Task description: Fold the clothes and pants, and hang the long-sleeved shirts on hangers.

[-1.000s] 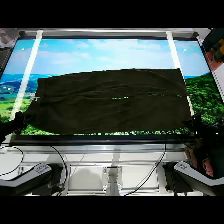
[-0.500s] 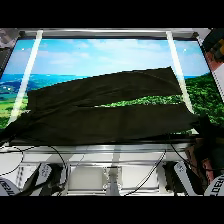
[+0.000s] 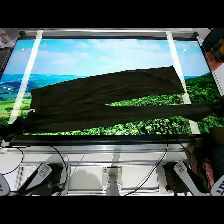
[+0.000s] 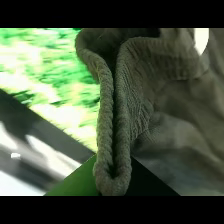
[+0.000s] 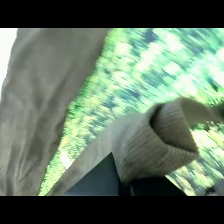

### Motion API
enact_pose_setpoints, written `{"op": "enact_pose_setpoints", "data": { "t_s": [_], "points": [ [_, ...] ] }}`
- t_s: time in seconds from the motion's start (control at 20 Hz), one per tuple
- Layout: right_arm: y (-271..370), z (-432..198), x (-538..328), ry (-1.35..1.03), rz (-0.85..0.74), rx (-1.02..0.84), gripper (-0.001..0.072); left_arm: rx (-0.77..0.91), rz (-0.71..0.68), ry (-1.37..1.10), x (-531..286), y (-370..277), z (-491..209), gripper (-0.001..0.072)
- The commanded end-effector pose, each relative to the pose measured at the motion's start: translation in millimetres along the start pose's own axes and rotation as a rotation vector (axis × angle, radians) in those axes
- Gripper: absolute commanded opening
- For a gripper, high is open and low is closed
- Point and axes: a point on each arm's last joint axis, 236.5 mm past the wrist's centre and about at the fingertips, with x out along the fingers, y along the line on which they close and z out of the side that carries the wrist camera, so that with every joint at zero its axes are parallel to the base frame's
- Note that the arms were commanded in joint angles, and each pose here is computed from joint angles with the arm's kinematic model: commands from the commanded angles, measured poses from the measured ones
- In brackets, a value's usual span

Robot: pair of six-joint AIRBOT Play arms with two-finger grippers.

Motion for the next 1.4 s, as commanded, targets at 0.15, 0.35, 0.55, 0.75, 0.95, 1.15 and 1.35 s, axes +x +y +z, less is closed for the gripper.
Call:
{"op": "enact_pose_setpoints", "data": {
  "t_s": [0.15,0.35,0.55,0.75,0.95,1.15,1.35],
  "points": [
    [96.5,51.5,47.3,0.018,0.077,-0.116,0.0019,-0.069,-0.16,-0.042,-16.7,-51.6,58.0,0.0049],
    [123.3,81.4,94.1,0.008,0.091,-0.051,0.0019,-0.084,-0.174,-0.056,-19.3,-68.6,87.4,0.0049],
    [137.6,100.1,126.7,-0.009,0.108,0.033,0.0019,-0.114,-0.19,-0.016,6.0,-88.6,107.5,0.0049],
    [133.2,111.0,146.2,-0.037,0.093,0.121,0.0018,-0.19,-0.328,-0.019,30.2,-128.6,136.9,0.0049],
    [134.8,110.5,146.1,-0.044,0.072,0.118,0.0018,-0.25,-0.434,-0.052,36.3,-157.1,159.8,0.0049],
    [133.4,113.0,159.0,-0.068,0.05,0.146,0.0018,-0.32,-0.503,-0.157,26.3,-169.3,189.0,0.005],
    [130.9,118.8,172.4,-0.076,0.046,0.208,0.0018,-0.338,-0.497,-0.209,25.4,-166.3,201.0,0.005]
  ]
}}
